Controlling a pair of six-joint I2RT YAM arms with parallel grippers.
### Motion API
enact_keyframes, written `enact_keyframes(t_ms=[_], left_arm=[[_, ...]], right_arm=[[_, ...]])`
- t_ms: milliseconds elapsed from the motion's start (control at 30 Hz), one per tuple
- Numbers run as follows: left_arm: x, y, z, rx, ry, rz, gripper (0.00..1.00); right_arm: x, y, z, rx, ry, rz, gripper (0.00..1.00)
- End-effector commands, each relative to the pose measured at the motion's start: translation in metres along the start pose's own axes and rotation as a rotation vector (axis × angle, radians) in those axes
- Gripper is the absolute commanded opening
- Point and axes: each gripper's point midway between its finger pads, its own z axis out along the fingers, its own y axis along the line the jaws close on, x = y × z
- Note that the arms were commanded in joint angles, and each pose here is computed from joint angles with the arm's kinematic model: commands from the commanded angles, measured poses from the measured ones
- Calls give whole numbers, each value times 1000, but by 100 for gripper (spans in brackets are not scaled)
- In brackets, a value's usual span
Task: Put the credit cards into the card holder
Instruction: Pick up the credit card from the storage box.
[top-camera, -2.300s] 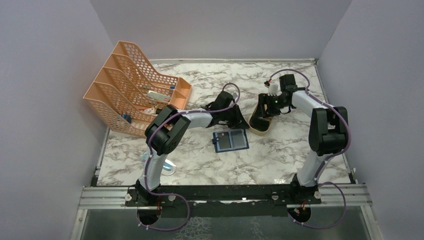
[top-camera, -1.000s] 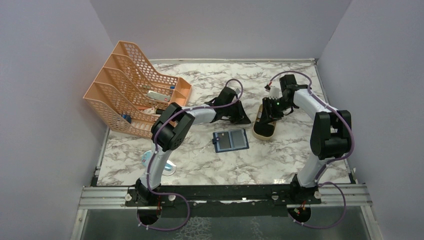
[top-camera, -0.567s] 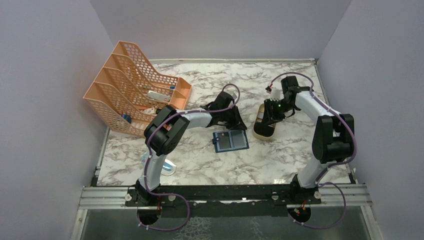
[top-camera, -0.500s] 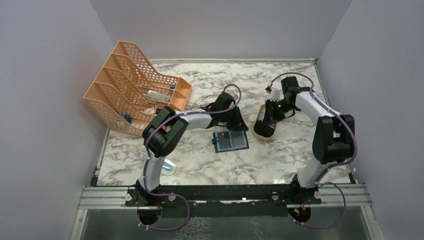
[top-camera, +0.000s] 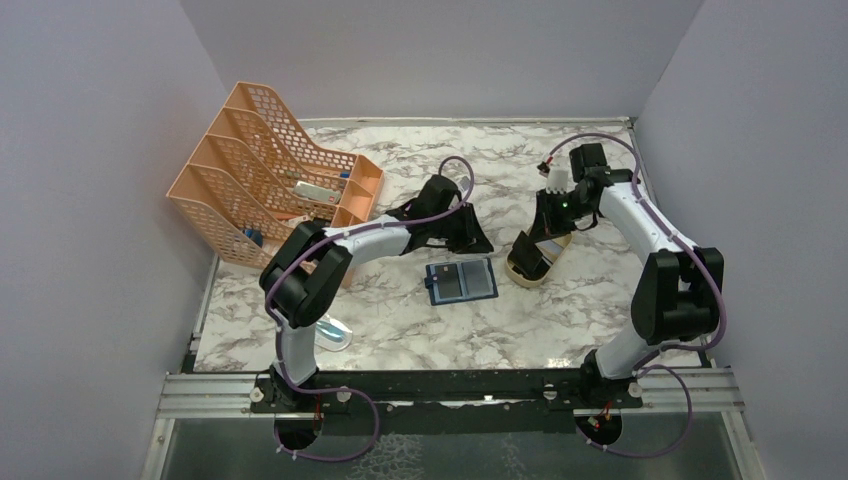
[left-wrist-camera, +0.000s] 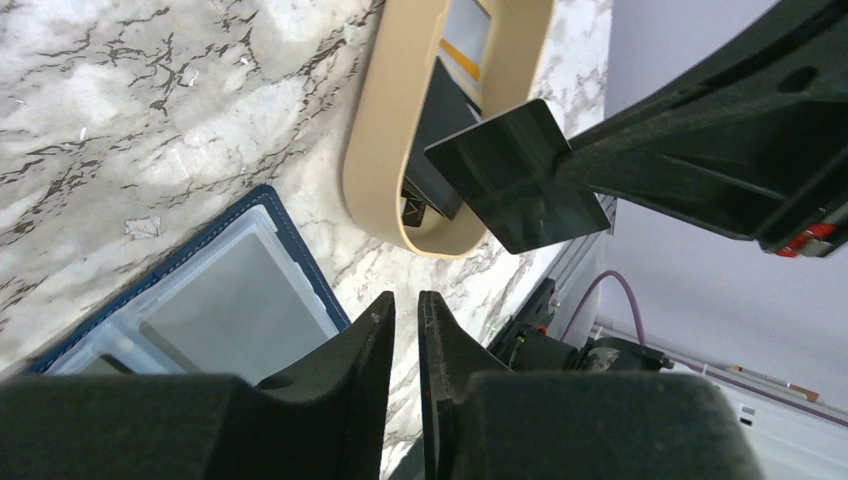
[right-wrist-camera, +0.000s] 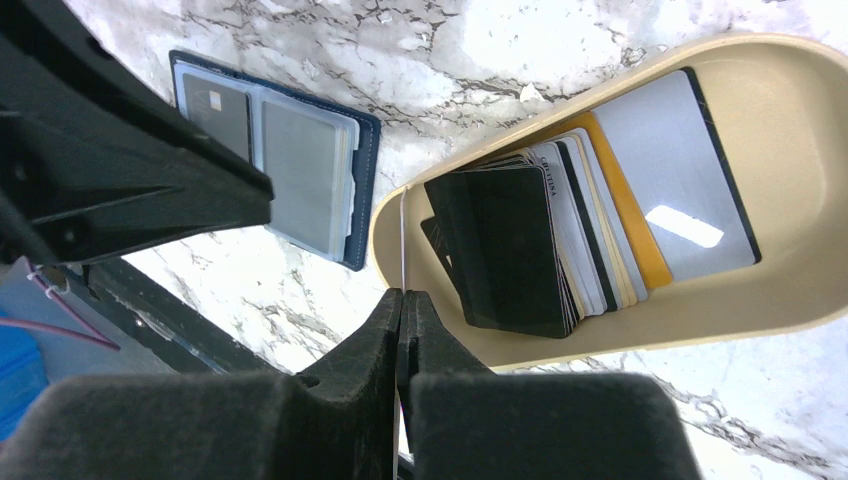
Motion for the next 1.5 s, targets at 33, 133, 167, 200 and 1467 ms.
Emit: enact_keyframes(t_ms=[33,133,167,200,1467], left_arm=[[-6,-21,-33,76,0,41,25],[0,-37,-49,135,16,42,31],[2,-42,-54,155,21,36,36],[5,-51,-62,190,22,29,41],[15,16,-98,-10,-77,-32,0]], right_arm=[[-31,26,-32,-5,-196,54,1],[-38,52,-40,-121,-288,90,1],[-40,62,-43,-172,-315,103,1],[-40,70,-44,-217,-337,120,1],[21,74,-11,-256,-349,342,41]])
